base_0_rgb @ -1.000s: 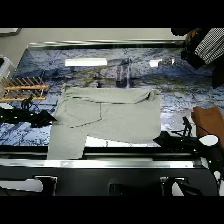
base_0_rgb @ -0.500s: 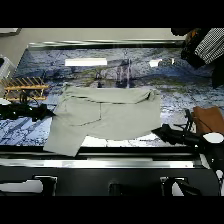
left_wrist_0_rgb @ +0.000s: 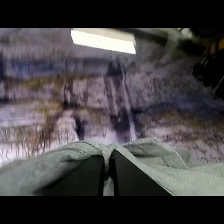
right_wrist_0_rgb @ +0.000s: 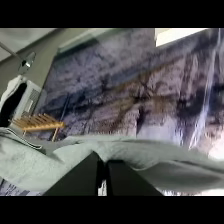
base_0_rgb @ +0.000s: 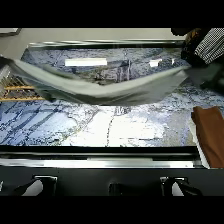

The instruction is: Fold the clothes and pants, and hang the long-sleeved shirts on hangers.

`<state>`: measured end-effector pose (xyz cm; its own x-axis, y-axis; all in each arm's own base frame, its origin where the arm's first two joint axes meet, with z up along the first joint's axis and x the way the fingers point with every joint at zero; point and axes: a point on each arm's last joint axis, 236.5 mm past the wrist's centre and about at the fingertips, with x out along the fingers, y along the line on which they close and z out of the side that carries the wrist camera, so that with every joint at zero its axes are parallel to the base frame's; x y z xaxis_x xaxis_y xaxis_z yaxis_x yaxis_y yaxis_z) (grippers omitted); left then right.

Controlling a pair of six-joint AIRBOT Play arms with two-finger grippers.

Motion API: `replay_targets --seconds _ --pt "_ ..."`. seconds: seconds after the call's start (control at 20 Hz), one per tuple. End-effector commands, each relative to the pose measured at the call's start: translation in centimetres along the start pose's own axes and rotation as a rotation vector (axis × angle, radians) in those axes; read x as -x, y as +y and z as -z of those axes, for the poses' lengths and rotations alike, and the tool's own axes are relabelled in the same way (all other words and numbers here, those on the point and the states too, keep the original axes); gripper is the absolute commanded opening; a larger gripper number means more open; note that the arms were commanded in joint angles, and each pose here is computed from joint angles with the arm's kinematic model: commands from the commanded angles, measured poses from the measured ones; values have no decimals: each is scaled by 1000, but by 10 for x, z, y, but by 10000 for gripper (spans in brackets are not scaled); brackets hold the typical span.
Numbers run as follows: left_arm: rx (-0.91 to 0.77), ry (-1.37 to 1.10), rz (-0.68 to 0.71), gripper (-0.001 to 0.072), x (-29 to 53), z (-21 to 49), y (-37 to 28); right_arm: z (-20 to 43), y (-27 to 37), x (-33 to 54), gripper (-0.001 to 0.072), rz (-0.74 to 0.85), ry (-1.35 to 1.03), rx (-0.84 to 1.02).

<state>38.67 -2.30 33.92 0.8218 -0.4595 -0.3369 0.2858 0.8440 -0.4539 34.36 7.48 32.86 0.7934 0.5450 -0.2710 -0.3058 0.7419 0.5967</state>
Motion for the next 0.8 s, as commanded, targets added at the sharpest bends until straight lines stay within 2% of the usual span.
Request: replay_targets --seconds 0.0,0.2,0.4,0.5,0.6,0.75 --pt "-165 -296 -29 17 103 -56 -99 -56 88 70 32 28 -170 207" --pt "-230 -513 -207 18 181 -62 -131 -80 144 146 32 132 -389 350" --pt "-260 -599 -405 17 225 -54 -125 -94 161 191 32 205 -552 355" --pt "-224 -617 -455 17 234 -54 -115 -100 154 197 32 239 -581 329" --pt "-196 -576 -459 16 222 -53 -101 -102 131 184 32 276 -535 255" --pt "-50 -324 -486 16 163 -27 -26 -80 57 122 32 353 -249 81"
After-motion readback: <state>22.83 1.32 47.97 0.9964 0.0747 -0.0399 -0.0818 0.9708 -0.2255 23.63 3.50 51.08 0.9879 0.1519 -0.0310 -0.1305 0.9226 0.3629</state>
